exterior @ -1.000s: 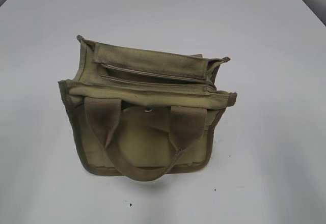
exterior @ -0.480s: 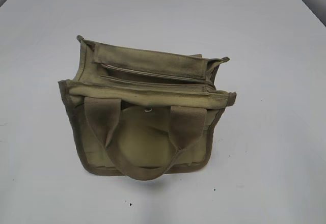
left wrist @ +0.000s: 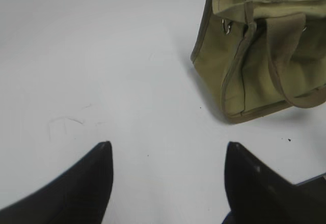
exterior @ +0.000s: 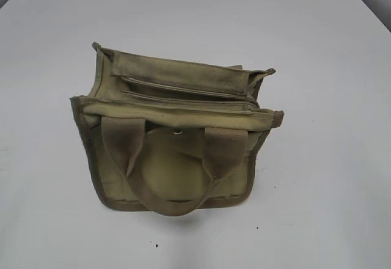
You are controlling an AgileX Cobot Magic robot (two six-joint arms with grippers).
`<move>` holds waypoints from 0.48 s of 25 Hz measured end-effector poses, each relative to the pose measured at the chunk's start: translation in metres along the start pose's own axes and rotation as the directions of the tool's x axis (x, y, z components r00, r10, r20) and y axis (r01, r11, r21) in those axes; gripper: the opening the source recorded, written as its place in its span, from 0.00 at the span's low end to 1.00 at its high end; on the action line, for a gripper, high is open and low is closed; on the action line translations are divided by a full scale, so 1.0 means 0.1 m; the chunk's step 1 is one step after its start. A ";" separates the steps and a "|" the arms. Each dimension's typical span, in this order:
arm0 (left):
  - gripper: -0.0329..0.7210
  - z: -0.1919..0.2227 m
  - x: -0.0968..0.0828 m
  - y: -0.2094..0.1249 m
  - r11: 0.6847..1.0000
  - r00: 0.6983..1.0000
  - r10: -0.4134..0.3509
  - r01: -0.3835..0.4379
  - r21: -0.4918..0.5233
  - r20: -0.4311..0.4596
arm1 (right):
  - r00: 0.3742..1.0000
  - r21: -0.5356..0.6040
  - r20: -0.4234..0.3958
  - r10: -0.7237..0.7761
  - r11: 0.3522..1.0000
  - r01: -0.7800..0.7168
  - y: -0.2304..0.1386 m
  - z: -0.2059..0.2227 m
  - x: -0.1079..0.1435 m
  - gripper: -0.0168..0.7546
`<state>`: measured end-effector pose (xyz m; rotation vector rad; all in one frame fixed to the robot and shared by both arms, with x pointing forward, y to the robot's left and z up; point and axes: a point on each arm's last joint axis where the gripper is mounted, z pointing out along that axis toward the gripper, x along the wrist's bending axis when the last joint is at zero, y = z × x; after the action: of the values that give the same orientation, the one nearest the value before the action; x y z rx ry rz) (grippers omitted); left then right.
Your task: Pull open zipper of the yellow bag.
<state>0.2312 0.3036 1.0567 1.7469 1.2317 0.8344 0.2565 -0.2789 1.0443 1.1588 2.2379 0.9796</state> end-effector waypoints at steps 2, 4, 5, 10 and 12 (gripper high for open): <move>0.70 0.00 0.00 0.00 1.000 1.000 0.000 0.000 -0.002 0.000 | 1.000 -0.002 -0.003 0.001 1.000 -0.001 0.00 0.00 0.00 0.77; 0.70 0.00 0.00 0.00 1.000 1.000 0.000 0.000 -0.004 0.000 | 1.000 -0.002 -0.007 0.003 1.000 -0.003 0.00 0.00 0.01 0.77; 0.70 0.00 0.00 0.00 1.000 1.000 0.000 0.000 -0.004 0.000 | 1.000 -0.002 -0.009 0.004 1.000 -0.004 0.00 0.00 0.01 0.77; 0.70 0.00 0.00 0.01 1.000 1.000 0.000 0.000 -0.006 0.000 | 1.000 -0.004 -0.011 0.004 1.000 -0.004 0.00 0.00 0.01 0.77; 0.70 0.00 0.00 0.01 1.000 1.000 -0.001 0.001 -0.006 0.000 | 1.000 -0.004 -0.011 0.004 1.000 -0.004 0.00 0.00 0.01 0.77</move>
<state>0.2314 0.3036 1.0572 1.7410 1.2291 0.8370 0.2562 -0.2779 1.0443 1.1596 2.2421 0.9938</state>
